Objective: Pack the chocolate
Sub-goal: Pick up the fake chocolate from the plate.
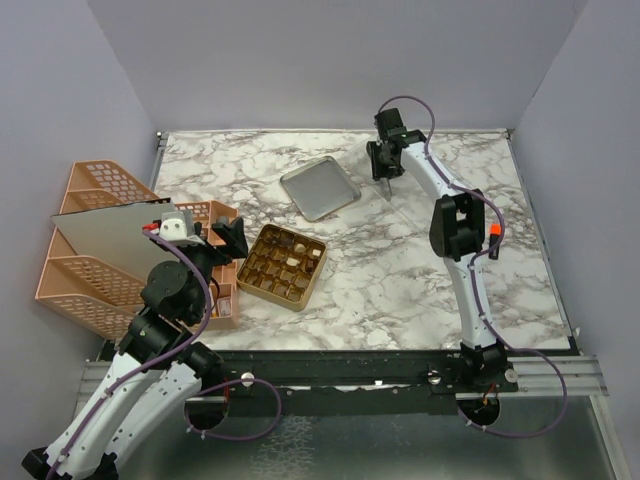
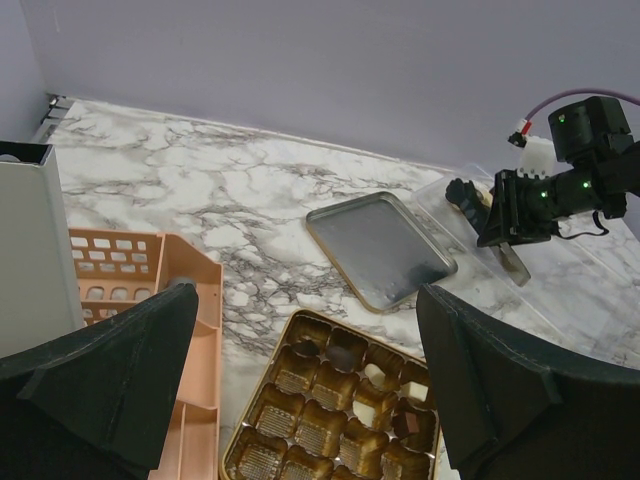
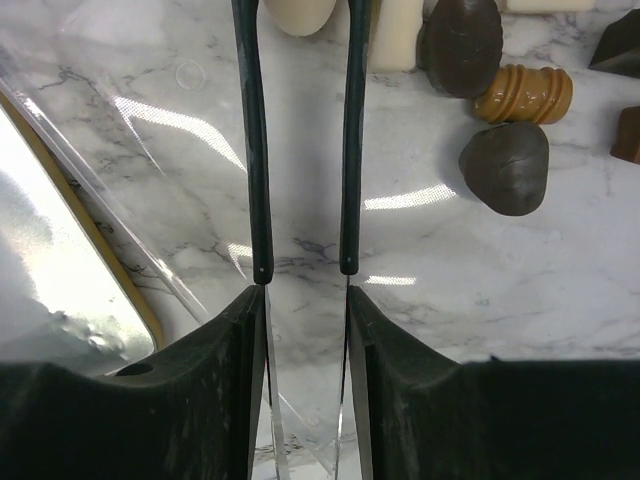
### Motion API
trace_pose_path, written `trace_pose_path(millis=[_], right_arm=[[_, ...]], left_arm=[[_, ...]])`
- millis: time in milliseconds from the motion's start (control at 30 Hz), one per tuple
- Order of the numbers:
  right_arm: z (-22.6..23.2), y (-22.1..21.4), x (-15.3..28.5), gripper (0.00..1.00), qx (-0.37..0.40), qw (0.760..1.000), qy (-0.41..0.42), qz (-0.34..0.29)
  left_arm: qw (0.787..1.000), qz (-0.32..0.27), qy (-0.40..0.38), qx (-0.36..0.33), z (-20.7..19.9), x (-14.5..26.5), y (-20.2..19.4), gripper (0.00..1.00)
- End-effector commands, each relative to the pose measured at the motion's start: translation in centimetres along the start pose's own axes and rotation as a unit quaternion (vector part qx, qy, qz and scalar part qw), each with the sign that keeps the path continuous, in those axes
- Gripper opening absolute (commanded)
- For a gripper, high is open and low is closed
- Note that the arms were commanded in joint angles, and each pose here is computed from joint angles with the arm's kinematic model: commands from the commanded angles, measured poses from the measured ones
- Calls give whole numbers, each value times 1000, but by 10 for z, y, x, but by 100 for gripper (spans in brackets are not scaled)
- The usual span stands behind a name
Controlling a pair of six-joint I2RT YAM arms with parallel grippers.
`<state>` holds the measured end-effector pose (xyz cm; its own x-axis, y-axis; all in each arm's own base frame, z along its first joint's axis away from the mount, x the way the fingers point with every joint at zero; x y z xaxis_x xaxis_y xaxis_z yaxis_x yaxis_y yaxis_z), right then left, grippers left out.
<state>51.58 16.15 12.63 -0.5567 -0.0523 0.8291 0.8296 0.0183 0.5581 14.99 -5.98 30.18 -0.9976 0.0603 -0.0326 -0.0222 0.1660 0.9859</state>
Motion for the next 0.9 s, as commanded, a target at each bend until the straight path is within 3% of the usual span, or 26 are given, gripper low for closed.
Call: trace_pose_path(millis=[0, 533, 867], right_arm=[[1, -2, 3, 38, 5, 1000, 20, 11], [-4, 8, 48, 20, 0, 1000, 20, -20], [-2, 2, 93, 17, -19, 997, 65, -30]], left_arm=[[1000, -9, 5, 2, 2, 1, 1, 99], [1000, -13, 5, 5, 3, 3, 3, 99], [1000, -14, 8, 5, 4, 3, 3, 99]])
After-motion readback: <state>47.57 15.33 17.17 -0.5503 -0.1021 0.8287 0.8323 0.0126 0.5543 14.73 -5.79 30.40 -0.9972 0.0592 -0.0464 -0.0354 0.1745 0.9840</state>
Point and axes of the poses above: each gripper's point midway between its finger pads, its own x axis back along the fingers, its own z axis along the line the jaws close on, y = z × x, the point moved 9 cm from there along x, back along the fingers, and after that the axes turned 6 degrees about -x, right-handed, at the moved point
